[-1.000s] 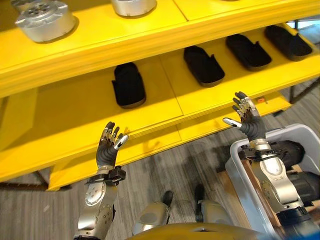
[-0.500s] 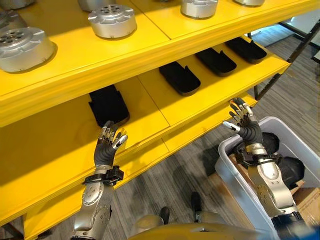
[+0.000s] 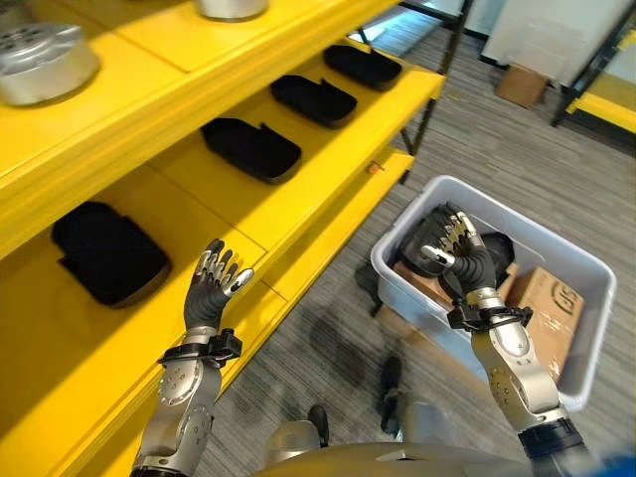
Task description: Move parts from the plastic box to the shelf.
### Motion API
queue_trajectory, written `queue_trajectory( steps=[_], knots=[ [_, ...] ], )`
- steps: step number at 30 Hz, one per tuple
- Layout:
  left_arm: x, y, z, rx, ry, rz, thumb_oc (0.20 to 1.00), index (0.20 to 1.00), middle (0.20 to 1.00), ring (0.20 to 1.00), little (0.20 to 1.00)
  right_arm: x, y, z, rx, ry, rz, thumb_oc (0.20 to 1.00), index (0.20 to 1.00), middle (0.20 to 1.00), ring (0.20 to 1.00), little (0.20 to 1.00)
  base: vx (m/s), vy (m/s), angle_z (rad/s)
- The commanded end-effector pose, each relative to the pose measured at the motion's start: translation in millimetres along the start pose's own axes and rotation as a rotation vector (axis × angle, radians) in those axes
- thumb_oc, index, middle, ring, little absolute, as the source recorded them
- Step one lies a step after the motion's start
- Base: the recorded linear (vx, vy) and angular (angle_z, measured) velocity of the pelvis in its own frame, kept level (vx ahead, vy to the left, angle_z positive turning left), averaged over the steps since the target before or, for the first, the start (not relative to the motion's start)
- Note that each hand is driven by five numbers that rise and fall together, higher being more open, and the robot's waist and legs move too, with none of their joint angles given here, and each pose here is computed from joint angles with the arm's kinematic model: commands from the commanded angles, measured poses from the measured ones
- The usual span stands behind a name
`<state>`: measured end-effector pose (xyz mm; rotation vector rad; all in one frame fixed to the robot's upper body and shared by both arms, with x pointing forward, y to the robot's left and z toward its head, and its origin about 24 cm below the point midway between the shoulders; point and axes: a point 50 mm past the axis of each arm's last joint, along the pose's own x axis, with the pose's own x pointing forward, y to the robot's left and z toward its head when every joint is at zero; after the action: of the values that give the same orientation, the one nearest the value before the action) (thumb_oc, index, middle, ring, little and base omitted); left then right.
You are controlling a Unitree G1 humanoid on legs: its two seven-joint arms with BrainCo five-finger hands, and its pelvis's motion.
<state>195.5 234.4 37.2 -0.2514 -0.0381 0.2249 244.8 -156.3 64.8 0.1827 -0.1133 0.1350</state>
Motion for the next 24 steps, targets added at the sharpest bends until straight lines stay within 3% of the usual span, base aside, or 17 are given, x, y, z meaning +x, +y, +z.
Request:
queue_trajectory(
  steps=[1, 24],
  knots=[
    [0, 1, 22, 0.057, -0.099, -0.036, 1.000, 1.000, 1.000, 1.000, 1.000, 7, -1, 25, -0.010, -0.116, 0.016, 1.000, 1.000, 1.000, 1.000, 1.000, -0.01, -0.074, -0.45],
    [-2, -2, 9, 0.015, -0.043, -0.038, 1.000, 1.000, 1.000, 1.000, 1.000, -19, -35, 28, -0.042, -0.087, -0.071, 1.000, 1.000, 1.000, 1.000, 1.000, 0.07, -0.174, -0.16]
  ],
)
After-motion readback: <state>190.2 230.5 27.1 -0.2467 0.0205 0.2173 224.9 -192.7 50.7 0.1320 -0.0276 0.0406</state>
